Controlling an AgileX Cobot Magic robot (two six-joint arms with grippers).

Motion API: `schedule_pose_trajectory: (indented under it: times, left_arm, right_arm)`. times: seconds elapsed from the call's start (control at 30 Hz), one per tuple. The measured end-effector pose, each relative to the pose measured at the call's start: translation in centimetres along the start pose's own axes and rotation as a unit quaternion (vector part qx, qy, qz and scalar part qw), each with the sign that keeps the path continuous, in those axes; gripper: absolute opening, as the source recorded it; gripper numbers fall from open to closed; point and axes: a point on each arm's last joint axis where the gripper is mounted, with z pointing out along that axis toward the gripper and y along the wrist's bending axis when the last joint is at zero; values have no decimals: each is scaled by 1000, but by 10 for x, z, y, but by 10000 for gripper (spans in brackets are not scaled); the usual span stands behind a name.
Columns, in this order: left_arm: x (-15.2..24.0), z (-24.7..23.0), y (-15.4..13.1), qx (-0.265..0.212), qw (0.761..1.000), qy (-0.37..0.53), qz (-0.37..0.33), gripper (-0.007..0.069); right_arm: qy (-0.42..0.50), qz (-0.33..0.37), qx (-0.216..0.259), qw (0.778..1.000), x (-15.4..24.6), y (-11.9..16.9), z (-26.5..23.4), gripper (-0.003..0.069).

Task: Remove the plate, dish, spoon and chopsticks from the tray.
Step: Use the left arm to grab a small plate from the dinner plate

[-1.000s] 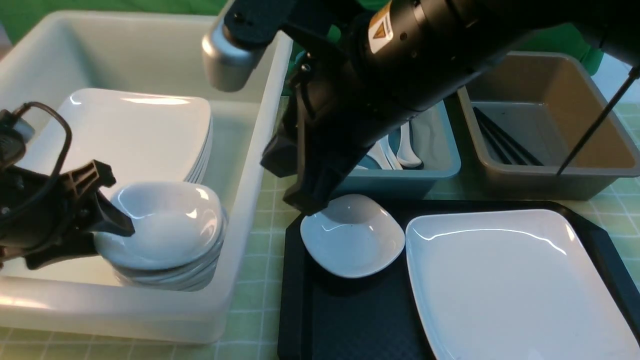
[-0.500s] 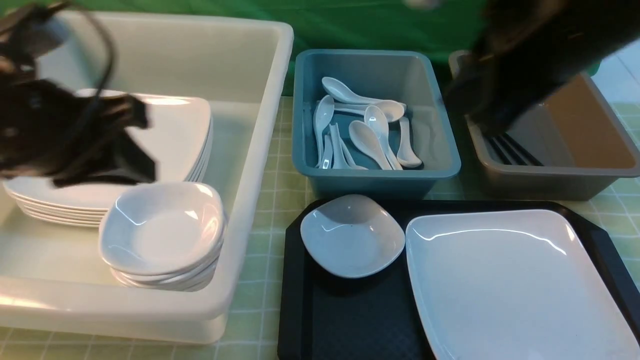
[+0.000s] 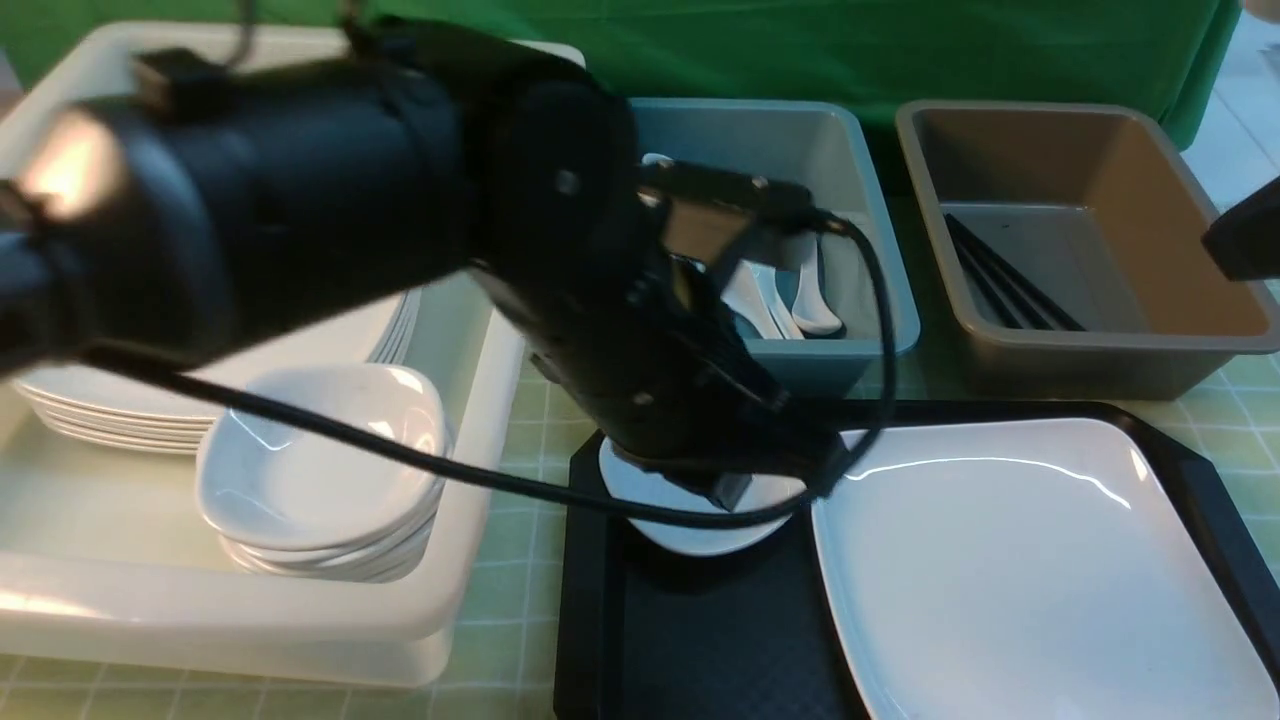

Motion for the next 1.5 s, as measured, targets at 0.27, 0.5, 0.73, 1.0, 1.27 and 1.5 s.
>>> schedule_pose_trajectory:
  times: [0.27,0.5,0.73,1.0,1.27,1.5]
  left_arm:
    - [-3,10,2,-17,999,4,37,153]
    - [-8,19,1,-28,995,-17,90,325]
    - [-5,79,-6,-105,972,16,208,337]
    - [0,118,0,-126,964,42,231,338]
    - [1,128,0,-121,965,42,231,338]
    - [7,151,4,-129,958,60,249,339]
  right_arm:
    - [1,16,0,1000,0,0,1,-6]
    - [1,29,-1,1000,0,0,1,-6]
    - [1,29,-1,1000,0,0,1,-6]
    - [1,29,-1,1000,0,0,1,-5]
    - [-1,29,-2,1000,0,0,1,-5]
    - [-1,27,-3,1000,0,1,1,-6]
